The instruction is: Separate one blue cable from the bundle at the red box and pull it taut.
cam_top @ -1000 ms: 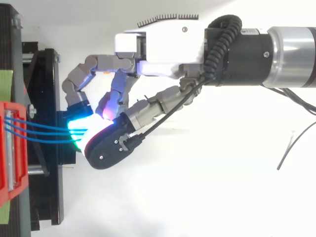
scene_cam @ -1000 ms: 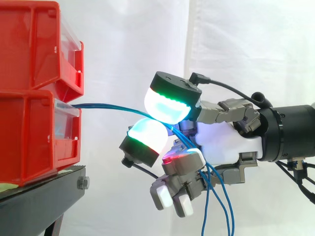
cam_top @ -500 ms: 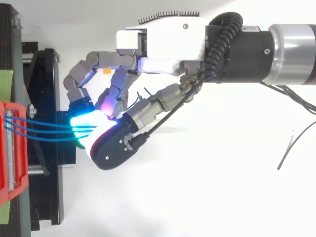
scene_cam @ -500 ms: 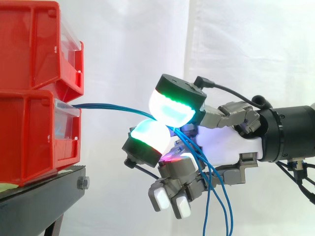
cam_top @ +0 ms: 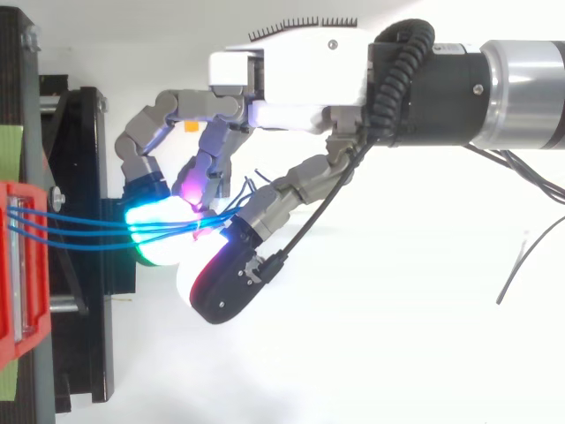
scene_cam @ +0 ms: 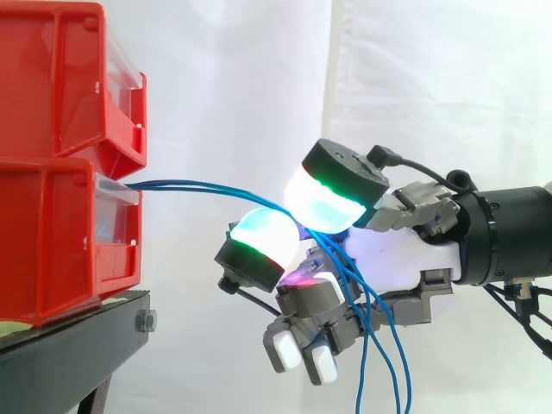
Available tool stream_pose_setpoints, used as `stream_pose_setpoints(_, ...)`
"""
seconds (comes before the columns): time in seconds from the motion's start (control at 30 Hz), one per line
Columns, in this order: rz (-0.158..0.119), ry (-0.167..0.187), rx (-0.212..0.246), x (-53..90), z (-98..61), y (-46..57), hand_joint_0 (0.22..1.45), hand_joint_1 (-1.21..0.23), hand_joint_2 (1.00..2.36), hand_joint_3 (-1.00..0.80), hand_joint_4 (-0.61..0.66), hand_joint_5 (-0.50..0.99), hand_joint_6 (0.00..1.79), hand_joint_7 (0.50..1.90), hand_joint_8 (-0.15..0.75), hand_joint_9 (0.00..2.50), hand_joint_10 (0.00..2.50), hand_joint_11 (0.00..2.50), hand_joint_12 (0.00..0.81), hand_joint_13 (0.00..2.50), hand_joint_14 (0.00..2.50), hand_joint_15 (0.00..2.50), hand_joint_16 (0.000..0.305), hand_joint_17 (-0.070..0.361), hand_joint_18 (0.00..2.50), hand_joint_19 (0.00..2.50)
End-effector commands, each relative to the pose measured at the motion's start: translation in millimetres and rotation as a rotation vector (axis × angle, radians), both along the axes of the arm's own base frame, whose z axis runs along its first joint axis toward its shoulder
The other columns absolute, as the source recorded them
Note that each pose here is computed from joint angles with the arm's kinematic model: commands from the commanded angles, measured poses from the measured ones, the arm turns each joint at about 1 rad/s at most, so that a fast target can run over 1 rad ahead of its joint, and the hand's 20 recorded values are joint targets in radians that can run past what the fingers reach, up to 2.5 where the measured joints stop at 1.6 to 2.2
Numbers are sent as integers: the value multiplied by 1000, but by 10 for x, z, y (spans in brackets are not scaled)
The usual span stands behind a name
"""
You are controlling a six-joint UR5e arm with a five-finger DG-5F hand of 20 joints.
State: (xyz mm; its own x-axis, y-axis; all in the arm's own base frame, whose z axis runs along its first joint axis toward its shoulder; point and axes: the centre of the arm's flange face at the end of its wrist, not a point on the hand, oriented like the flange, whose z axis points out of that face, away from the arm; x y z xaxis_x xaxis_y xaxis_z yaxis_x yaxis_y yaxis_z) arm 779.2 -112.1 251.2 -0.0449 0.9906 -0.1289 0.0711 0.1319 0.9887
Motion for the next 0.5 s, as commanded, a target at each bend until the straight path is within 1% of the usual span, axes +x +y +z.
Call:
stream_pose_setpoints(0.0, 0, -1, 0, 2, 3, 0, 426, -808, 1000, -500, 11, -174, 859, 1077, 334, 1115, 25, 1178, 434, 851, 22, 687, 59, 133, 907, 798)
stream_pose_setpoints(0.07, 2, -1, 0, 4, 3, 12, 424, -745, 1000, -500, 16, -172, 852, 1060, 341, 1117, 24, 1175, 438, 857, 22, 688, 60, 134, 919, 802)
stream_pose_setpoints(0.13, 0, -3, 2, 4, 5, 0, 443, -697, 1000, -500, 18, -169, 842, 1078, 330, 1120, 25, 1168, 434, 858, 24, 688, 58, 130, 920, 816)
stream_pose_setpoints(0.17, 0, -3, 2, 2, -1, 0, 476, -651, 1000, -500, 6, -167, 836, 1102, 324, 1123, 27, 1170, 425, 858, 24, 694, 55, 124, 901, 832)
stream_pose_setpoints(0.2, 0, -3, 2, 2, -1, 0, 492, -636, 1000, -500, 1, -167, 833, 1112, 314, 1121, 27, 1179, 419, 858, 25, 695, 54, 120, 891, 841)
stream_pose_setpoints(0.23, 0, -4, 2, 5, 6, 0, 537, -589, 1000, -500, -17, -165, 829, 1135, 303, 1135, 30, 1205, 404, 851, 25, 700, 50, 113, 875, 859)
stream_pose_setpoints(0.27, 1, -4, 2, 7, 6, 12, 549, -585, 1000, -500, -20, -164, 829, 1134, 295, 1140, 29, 1203, 402, 849, 26, 706, 49, 111, 869, 863)
stream_pose_setpoints(0.33, 0, -4, 0, 5, 6, 0, 609, -604, 1000, -500, -28, -163, 827, 1153, 292, 1137, 29, 1191, 390, 851, 26, 707, 47, 106, 856, 865)
stream_pose_setpoints(0.4, 0, -3, 0, 4, 5, 0, 626, -622, 1000, -497, -40, -161, 829, 1150, 287, 1138, 30, 1203, 390, 852, 27, 697, 47, 105, 859, 867)
stream_pose_setpoints(0.47, 0, -3, 0, 4, 5, 0, 629, -645, 1004, -445, -49, -160, 831, 1158, 292, 1137, 31, 1209, 391, 852, 27, 702, 47, 105, 865, 867)
